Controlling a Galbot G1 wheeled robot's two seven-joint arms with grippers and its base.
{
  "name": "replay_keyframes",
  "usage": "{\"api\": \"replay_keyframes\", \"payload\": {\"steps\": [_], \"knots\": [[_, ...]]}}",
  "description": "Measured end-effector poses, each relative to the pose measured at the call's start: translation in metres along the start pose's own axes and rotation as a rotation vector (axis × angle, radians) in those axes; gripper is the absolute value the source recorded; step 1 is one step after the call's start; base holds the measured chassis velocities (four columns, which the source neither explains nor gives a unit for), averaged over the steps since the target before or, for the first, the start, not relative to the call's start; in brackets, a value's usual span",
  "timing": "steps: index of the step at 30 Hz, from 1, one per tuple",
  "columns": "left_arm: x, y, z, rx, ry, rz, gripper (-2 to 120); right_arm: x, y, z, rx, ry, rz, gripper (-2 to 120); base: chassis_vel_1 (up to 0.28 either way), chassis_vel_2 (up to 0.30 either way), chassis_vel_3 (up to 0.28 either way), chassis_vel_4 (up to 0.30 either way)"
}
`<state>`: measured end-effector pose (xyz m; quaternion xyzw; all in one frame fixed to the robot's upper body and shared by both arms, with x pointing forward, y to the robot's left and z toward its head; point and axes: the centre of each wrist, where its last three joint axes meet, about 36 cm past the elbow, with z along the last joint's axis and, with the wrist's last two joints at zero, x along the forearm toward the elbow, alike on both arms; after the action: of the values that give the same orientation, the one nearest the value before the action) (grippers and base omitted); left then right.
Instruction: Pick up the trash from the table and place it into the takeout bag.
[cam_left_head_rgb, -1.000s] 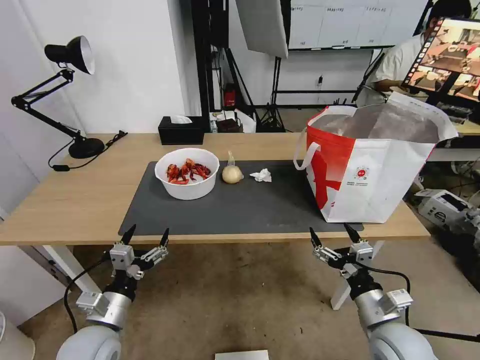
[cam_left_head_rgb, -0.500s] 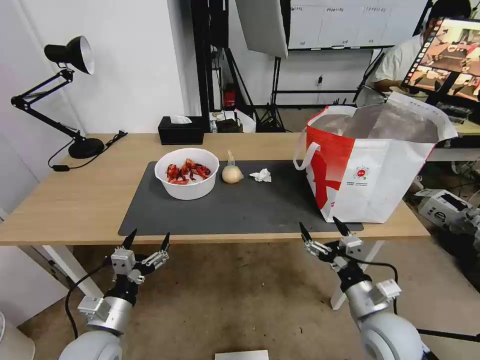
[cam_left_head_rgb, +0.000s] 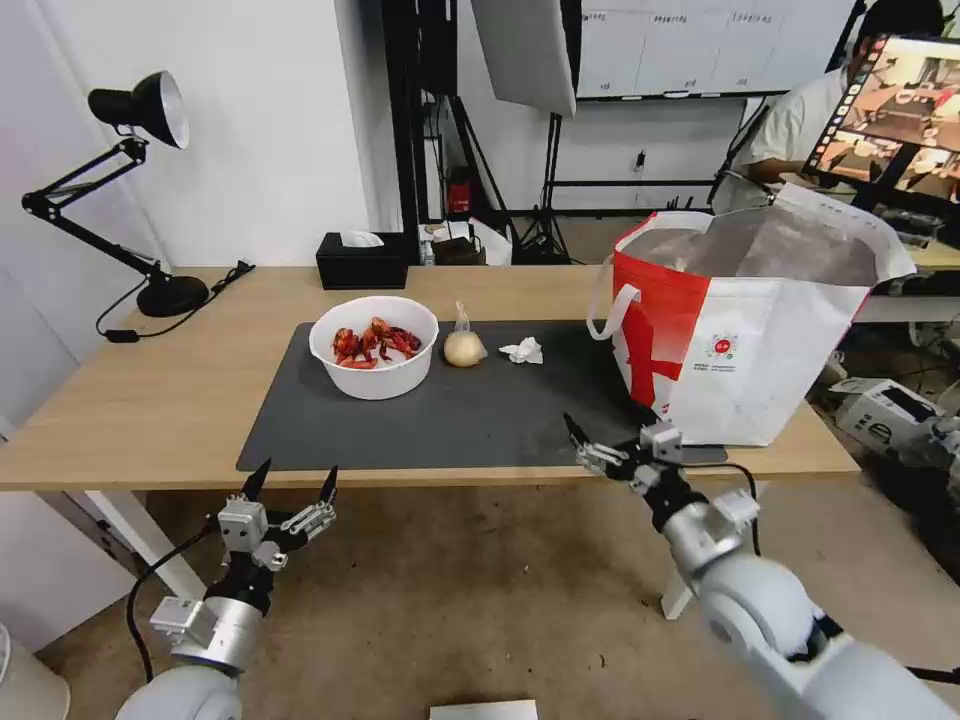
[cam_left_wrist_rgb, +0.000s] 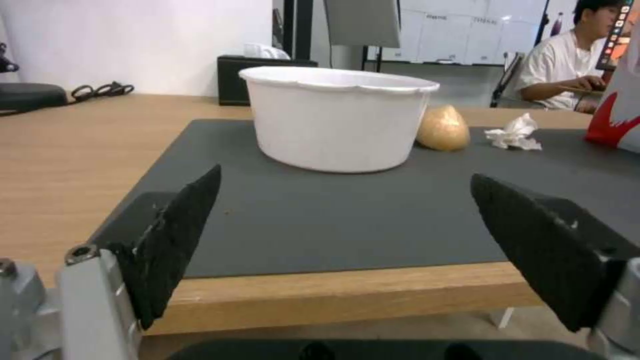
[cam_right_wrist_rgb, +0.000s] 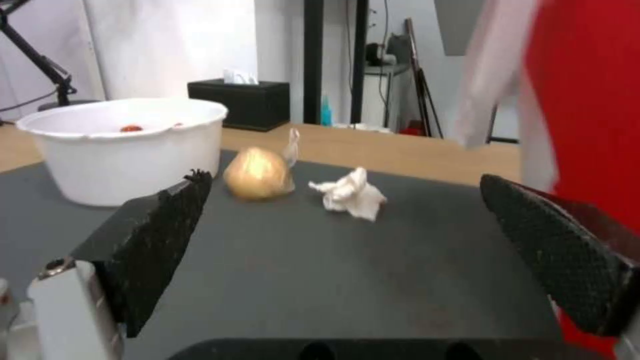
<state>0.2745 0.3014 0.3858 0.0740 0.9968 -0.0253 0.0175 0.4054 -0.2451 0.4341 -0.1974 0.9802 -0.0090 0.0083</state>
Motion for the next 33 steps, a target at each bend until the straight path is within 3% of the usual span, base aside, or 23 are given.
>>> {"api": "replay_keyframes", "payload": {"steps": [5, 8, 11, 22, 33], "knots": [[0.002, 0.001, 0.003, 0.001, 0.008, -0.005, 100, -0.033, 0.008, 0.004, 0.006, 0.015, -0.017, 100, 0.000, 0.000, 0.000, 0.000], [0.003, 0.002, 0.005, -0.003, 0.015, -0.007, 100, -0.081, 0.036, 0.013, 0.003, 0.074, -0.003, 100, 0.000, 0.000, 0.000, 0.000], [0.006, 0.002, 0.006, -0.002, 0.018, -0.014, 100, -0.107, 0.047, 0.007, 0.021, 0.109, 0.030, 100, 0.000, 0.000, 0.000, 0.000], [0.012, -0.003, 0.010, 0.004, 0.027, -0.025, 100, -0.171, 0.054, -0.021, 0.054, 0.196, 0.179, 100, 0.000, 0.000, 0.000, 0.000], [0.017, -0.005, 0.012, 0.000, 0.029, -0.010, 100, -0.220, 0.053, -0.016, 0.024, 0.301, 0.269, 100, 0.000, 0.000, 0.000, 0.000]]}}
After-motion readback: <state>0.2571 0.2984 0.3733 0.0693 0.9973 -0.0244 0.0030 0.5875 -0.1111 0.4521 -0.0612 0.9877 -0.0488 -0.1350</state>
